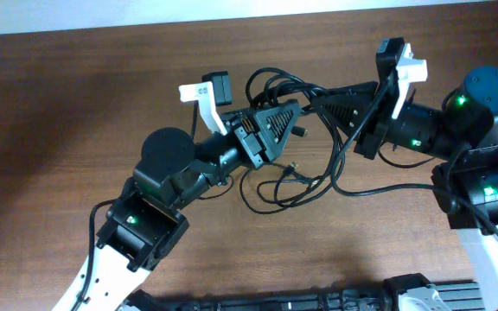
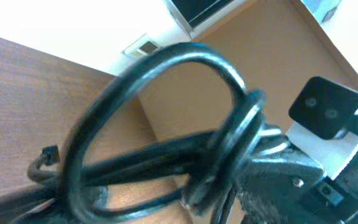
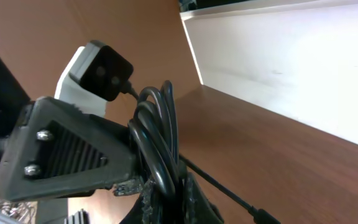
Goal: Untangle cables
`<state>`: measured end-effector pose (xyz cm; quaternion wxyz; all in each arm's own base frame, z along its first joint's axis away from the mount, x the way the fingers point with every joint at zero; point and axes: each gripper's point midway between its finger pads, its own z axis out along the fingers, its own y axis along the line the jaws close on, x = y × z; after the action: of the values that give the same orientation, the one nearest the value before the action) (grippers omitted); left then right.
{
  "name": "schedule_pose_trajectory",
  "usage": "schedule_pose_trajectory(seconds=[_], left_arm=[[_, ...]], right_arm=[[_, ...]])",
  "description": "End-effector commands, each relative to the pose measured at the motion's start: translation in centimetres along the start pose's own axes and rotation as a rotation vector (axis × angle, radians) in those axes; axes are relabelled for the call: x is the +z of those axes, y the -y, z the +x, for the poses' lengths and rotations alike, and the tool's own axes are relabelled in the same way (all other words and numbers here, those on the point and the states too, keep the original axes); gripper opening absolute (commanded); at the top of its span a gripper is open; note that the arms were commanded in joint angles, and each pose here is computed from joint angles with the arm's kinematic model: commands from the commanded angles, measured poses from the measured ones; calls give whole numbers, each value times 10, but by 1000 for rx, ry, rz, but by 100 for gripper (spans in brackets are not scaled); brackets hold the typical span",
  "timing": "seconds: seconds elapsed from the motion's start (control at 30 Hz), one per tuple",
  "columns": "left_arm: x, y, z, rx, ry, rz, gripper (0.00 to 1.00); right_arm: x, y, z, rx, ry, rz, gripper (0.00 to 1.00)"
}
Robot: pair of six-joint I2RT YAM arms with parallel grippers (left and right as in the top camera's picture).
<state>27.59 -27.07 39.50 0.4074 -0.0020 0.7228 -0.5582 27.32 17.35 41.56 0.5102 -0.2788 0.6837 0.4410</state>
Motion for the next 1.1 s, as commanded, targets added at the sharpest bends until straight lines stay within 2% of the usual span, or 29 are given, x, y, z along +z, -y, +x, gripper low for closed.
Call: schedule_pose_trajectory(seconds=[0.0,0.07,0.13,0.2,0.3,0.37,0.4,0.43,0.57,0.63,0.7,0.8,0.87,0.97,1.0,1.07], left_arm=[[0,13,-8,12,27,34,43],[0,15,-10,16,34,43,33],[0,16,-11,18,38,48,11],[0,16,-11,21,38,47,0],[0,16,-11,21,37,47,0],[0,16,-11,21,37,47,0],[0,15,-10,35,36,44,0],[0,15,-11,84,38,42,0],[0,10,-8,268,27,22,0],[0,3,-2,414,2,-4,0],[-1,-11,8,600,-56,-44,0],[-3,-28,22,709,-137,-89,0],[-4,-30,27,716,-162,-84,0],[-3,-15,32,721,-173,3,0],[-3,-13,32,722,-172,12,0],[-3,-14,33,720,-176,10,0]], right_arm=[[-1,-12,-3,-2,-3,-55,4],[-1,-13,-3,-1,-3,-57,4],[-1,-13,-2,0,-6,-62,4],[-1,-13,0,12,-12,-60,4],[-1,-12,2,23,-19,-58,9],[-1,-12,3,28,-22,-58,22],[-1,-12,4,34,-26,-57,40],[-1,-12,7,42,-34,-56,53],[-1,-10,19,-60,-70,-54,72],[-2,-9,29,-127,-101,-55,77],[-3,-10,38,-207,-126,-63,75],[-7,-14,51,-349,-161,-84,71],[-10,-15,62,-436,-193,-92,70],[-11,-13,66,-474,-209,-91,68],[-11,-10,67,-478,-215,-74,65],[-12,-5,67,-482,-229,-41,52]])
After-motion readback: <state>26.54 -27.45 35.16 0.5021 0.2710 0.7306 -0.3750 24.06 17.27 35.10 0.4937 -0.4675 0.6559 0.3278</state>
